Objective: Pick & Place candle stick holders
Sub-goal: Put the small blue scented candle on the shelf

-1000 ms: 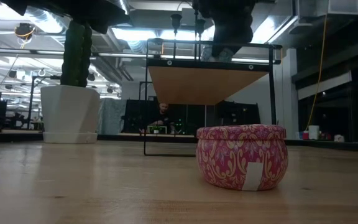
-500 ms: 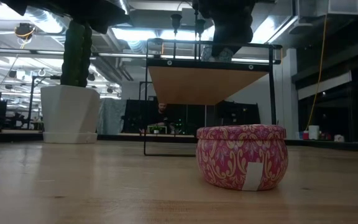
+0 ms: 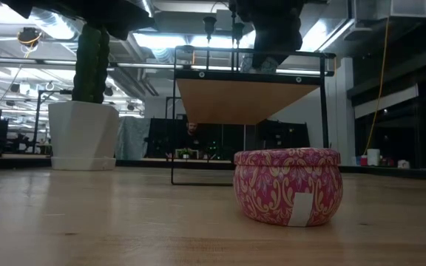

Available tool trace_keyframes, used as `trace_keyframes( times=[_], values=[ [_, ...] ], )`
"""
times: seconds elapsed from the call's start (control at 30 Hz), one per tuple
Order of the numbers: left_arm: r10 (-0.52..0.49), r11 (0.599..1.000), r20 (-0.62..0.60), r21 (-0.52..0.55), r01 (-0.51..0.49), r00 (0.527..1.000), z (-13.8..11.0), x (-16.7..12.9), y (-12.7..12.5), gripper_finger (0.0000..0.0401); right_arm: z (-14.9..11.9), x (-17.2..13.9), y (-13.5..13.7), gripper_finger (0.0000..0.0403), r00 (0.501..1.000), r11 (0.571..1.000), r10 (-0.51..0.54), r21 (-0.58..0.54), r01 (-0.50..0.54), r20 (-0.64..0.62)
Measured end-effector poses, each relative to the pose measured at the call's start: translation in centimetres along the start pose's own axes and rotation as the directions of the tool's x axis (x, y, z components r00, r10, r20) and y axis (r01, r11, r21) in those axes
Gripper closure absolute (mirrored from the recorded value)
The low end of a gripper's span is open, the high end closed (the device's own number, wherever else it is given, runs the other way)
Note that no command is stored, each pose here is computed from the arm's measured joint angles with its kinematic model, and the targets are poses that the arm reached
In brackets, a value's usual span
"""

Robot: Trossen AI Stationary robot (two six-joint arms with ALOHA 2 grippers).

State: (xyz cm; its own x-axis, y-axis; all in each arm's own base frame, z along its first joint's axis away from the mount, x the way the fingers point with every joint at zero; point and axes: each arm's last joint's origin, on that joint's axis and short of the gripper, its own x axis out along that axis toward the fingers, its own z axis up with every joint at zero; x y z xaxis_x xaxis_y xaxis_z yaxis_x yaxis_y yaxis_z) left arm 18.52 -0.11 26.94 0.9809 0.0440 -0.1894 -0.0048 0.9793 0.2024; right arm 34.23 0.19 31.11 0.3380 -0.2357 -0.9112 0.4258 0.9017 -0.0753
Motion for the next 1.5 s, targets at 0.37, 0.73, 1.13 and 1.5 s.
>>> trace_keyframes(
  times=[0.37, 0.73, 1.13, 1.5],
  values=[
    [0.0, 1.0, 0.0, 0.0, 0.0, 1.0, 0.0, 0.0, 0.0, 0.0279, 0.2, 0.0, 0.0, 0.0086, 1.0, 1.0, -0.004, 0.027, 0.004, 0.019],
    [0.0, 1.0, 0.0, 0.0, 0.0, 1.0, 0.0, 0.0, 0.0, 0.0279, 0.9, -0.1, 0.3, 0.0086, 0.995, 0.998, 0.027, 0.047, -0.032, 0.096],
    [0.0, 1.0, 0.0, 0.0, 0.0, 1.0, 0.0, 0.0, 0.0, 0.0279, 1.6, -0.5, 0.6, 0.0086, 0.981, 0.995, 0.068, 0.064, -0.081, 0.18],
    [0.0, 1.0, 0.0, 0.0, 0.0, 1.0, 0.0, 0.0, 0.0, 0.0279, 0.1, -0.3, 0.1, 0.0086, 0.999, 0.999, 0.051, 0.002, -0.051, 0.014]
  ],
)
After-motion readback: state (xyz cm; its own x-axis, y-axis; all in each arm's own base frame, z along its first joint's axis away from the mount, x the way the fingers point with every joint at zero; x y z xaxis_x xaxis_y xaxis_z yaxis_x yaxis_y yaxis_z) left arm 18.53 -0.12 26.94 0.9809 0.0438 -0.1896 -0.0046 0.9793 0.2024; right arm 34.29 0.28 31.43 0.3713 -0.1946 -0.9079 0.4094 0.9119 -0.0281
